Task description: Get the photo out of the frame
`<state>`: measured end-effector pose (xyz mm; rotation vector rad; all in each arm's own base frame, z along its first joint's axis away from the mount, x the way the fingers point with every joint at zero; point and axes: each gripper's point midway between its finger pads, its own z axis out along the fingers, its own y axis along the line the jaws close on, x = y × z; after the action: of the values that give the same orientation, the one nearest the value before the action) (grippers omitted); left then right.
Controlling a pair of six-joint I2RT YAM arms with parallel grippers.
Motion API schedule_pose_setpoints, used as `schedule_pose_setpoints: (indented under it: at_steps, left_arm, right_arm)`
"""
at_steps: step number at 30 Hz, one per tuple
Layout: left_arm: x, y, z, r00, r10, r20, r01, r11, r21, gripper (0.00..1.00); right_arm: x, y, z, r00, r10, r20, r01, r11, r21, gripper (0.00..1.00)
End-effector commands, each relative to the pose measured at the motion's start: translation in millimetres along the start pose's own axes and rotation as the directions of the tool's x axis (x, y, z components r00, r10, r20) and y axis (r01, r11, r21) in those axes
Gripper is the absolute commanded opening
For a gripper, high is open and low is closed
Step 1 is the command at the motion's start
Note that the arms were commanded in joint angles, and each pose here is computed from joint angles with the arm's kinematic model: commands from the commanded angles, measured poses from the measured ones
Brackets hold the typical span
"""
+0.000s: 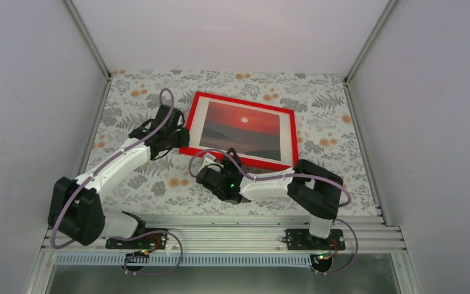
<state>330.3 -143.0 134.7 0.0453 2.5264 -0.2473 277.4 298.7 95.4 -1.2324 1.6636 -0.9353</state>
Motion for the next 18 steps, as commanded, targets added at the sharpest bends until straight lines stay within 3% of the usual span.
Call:
schedule_pose_setpoints:
  at_steps: [1, 3, 10, 13, 15, 18]
  left_arm:
    - [-24.5, -9.7, -32.8, 0.994, -0.039, 0.097, 0.029, 0.995, 0.097, 0.38]
    - [-32.7, -7.1, -50.3, 0.988, -0.061, 0.143, 0.045, 0.993, 0.111, 0.40]
    - [-48.2, 9.9, -109.5, 0.940, -0.151, 0.306, 0.115, 0.984, 0.135, 0.65]
    - [-47.9, 15.2, -138.4, 0.896, -0.200, 0.396, 0.142, 0.975, 0.172, 0.80]
    - [-46.2, 24.8, -156.4, 0.854, -0.241, 0.461, 0.177, 0.968, 0.178, 0.97]
    - [-41.3, 34.9, -173.5, 0.804, -0.271, 0.529, 0.198, 0.961, 0.190, 1.00]
  right_arm:
    - [-14.2, -37.2, -14.2, 0.989, 0.140, 0.041, -0.141, 0.990, 0.031, 0.04]
    - [-13.1, -43.4, -17.8, 0.989, 0.139, 0.042, -0.140, 0.990, 0.032, 0.04]
    - [-26.2, -88.7, -39.6, 0.969, 0.222, 0.106, -0.224, 0.975, 0.009, 0.04]
    - [-38.1, -111.5, -52.0, 0.944, 0.290, 0.157, -0.289, 0.957, -0.031, 0.04]
    - [-45.6, -128.2, -59.9, 0.921, 0.342, 0.187, -0.339, 0.940, -0.049, 0.04]
    - [-57.1, -151.0, -70.3, 0.877, 0.423, 0.228, -0.414, 0.906, -0.086, 0.04]
